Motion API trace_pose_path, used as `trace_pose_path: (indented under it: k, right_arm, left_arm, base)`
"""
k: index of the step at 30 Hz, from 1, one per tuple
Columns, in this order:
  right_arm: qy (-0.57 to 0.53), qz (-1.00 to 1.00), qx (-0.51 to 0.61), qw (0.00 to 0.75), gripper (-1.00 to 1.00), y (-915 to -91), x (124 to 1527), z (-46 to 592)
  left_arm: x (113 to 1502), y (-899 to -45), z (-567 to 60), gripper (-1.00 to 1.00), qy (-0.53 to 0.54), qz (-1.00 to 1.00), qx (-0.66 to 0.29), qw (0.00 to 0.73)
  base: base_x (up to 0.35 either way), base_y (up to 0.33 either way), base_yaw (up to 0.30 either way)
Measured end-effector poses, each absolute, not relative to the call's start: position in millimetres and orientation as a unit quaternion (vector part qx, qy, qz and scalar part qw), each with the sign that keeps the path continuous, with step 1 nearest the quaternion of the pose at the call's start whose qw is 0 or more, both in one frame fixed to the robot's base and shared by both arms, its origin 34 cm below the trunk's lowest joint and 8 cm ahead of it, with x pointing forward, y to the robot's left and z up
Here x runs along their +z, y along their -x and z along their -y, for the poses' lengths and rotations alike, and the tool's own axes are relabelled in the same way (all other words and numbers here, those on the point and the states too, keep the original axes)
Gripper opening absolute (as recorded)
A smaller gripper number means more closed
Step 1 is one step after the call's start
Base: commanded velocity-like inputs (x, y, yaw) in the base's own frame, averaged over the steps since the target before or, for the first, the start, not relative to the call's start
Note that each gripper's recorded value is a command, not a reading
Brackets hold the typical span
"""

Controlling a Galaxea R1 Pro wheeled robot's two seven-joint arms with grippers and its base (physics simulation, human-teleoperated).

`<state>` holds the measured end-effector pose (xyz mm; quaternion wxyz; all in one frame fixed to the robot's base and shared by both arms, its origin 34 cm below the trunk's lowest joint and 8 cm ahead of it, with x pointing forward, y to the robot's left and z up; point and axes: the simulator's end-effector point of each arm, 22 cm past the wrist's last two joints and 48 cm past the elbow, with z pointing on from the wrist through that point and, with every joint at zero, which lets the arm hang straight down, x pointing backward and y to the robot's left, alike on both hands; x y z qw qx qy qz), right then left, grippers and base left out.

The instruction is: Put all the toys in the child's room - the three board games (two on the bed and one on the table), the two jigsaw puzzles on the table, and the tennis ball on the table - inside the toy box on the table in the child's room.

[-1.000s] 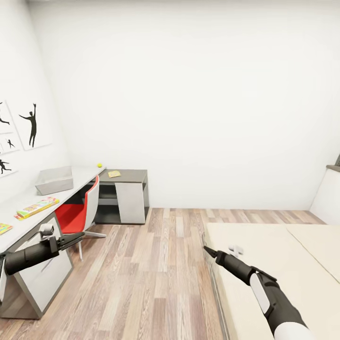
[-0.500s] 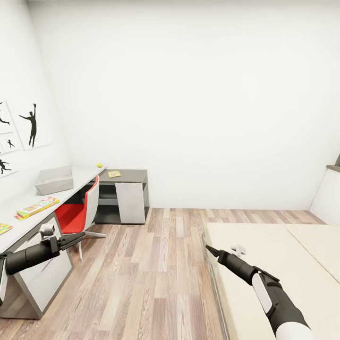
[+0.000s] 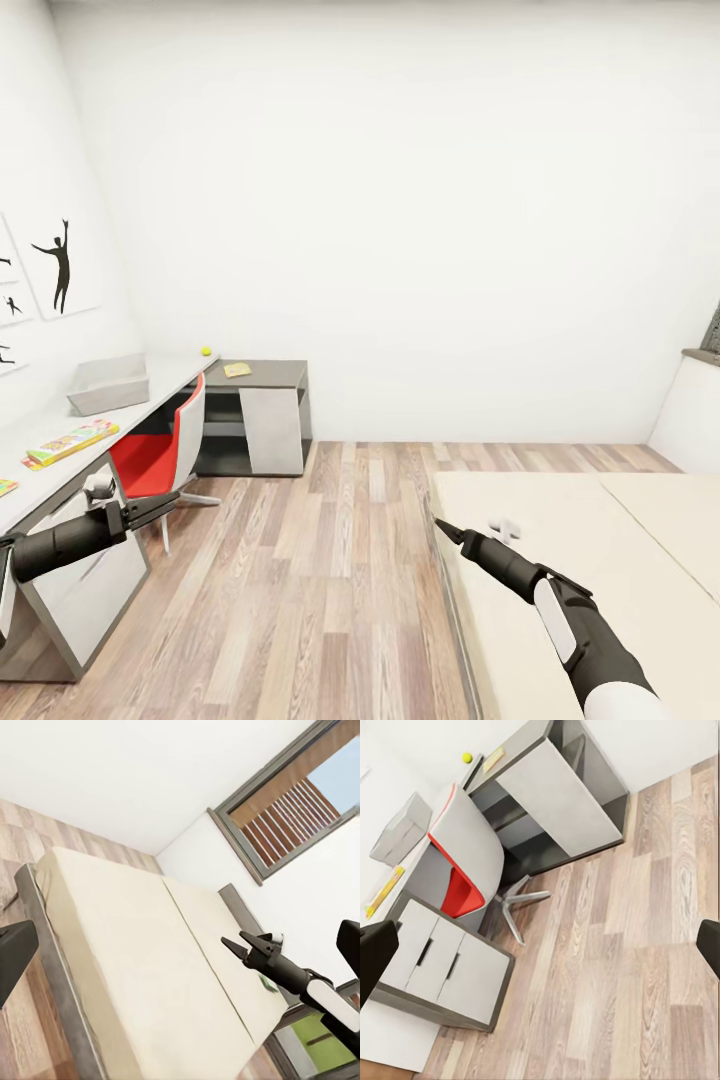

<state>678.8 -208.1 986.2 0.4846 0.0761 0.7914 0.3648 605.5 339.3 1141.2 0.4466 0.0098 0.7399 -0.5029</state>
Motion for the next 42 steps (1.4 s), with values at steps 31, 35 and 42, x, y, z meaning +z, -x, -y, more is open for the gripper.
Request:
trace_pose_path:
  k: [31,35,42]
  right_arm:
    - [-0.076,-0.791,0.365,0.485,1.00,-678.8,986.7,207.2]
    - [-0.076,-0.791,0.365,0.485,1.00,-678.8,986.6,207.2]
    - [-0.076,-0.792,0.365,0.484,1.00,-678.9,986.5,207.2]
  left_arm:
    - [1141.2,-605.3,-339.4,1.00,-0.010,-0.741,-0.502,0.447]
    - [1141.3,-605.3,-339.4,1.00,-0.010,-0.740,-0.502,0.447]
    - [1141.3,-605.3,-339.2,1.00,-0.010,-0.740,-0.502,0.446]
  base:
    - [-0.009,0.000,-0.008]
    - [-0.002,0.000,0.000]
    - [0.000,-0.086,0.000]
